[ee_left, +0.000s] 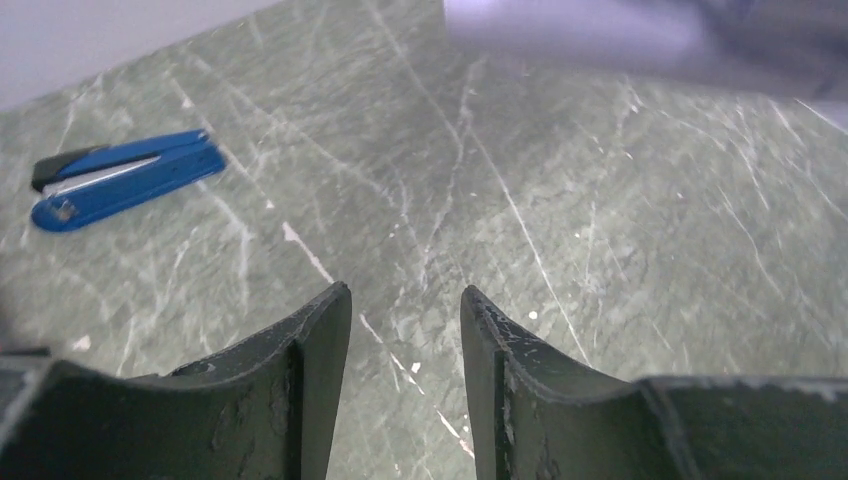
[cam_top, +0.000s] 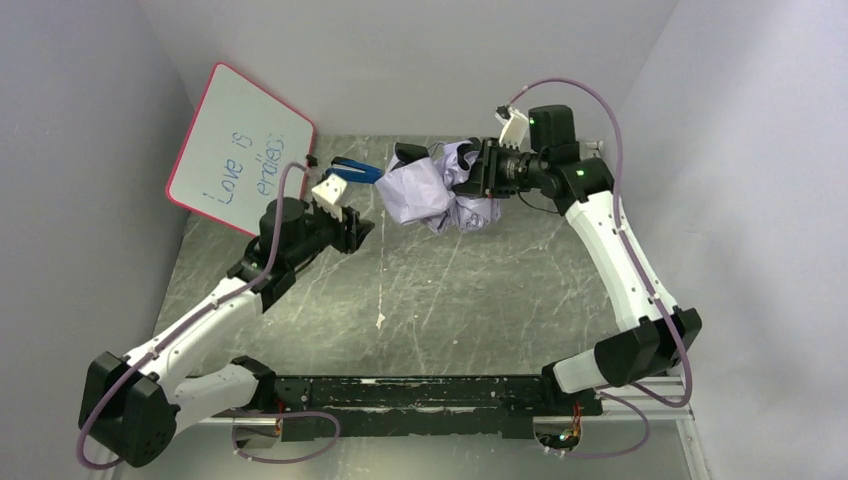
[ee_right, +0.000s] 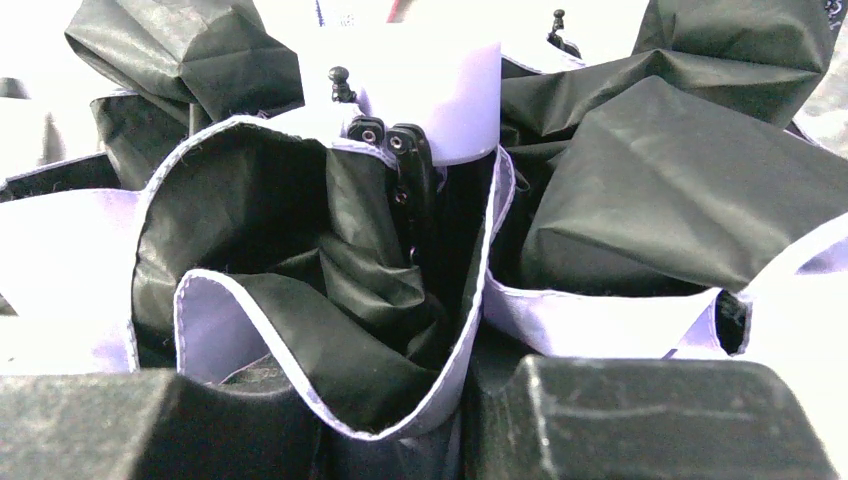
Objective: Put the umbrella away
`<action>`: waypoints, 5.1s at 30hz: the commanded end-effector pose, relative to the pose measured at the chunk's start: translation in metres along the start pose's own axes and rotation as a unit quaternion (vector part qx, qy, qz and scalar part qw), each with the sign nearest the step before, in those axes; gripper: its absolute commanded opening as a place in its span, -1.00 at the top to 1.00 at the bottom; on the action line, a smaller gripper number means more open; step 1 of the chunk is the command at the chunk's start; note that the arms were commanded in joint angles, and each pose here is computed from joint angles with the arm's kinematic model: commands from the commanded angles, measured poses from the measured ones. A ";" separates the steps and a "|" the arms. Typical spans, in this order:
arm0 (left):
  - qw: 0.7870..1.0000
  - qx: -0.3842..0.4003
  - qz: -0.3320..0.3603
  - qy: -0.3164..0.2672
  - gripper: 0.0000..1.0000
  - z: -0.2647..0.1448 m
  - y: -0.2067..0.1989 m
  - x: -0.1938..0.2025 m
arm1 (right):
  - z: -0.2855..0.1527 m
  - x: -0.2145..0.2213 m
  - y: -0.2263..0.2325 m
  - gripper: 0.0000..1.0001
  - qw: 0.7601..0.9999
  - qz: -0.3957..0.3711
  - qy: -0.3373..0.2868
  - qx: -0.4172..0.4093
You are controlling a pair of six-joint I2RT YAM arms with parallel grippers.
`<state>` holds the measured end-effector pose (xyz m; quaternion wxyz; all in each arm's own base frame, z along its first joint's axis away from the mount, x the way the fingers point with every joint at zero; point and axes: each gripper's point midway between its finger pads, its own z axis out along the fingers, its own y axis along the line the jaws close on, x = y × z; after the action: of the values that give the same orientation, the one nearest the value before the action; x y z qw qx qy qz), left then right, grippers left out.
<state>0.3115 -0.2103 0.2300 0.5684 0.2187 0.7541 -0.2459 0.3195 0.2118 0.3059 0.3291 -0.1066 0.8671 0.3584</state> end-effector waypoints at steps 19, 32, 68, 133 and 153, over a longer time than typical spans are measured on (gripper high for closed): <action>0.876 0.266 0.257 -0.310 -0.79 -0.004 -0.082 -0.068 | -0.115 0.008 0.128 1.00 0.958 -0.113 -0.036 -0.261; 0.815 0.445 0.178 -0.327 -0.94 -0.002 -0.107 -0.091 | -0.127 0.022 0.149 1.00 0.936 -0.145 -0.021 -0.319; 0.807 0.565 0.005 -0.175 0.91 -0.006 -0.141 -0.071 | -0.106 0.003 0.113 1.00 0.967 -0.149 -0.066 -0.196; 0.924 0.322 -0.025 0.205 0.90 -0.080 -0.131 0.042 | -0.078 -0.062 -0.065 1.00 0.943 -0.051 -0.205 0.256; 0.941 0.286 -0.020 0.179 0.61 -0.086 -0.105 0.031 | -0.016 -0.023 -0.013 1.00 0.984 -0.118 -0.129 0.024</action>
<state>0.1879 -0.2396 0.2326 0.3484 0.3884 0.7520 -0.4028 0.3311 0.1655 0.3014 0.4489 -0.0990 0.8548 0.2407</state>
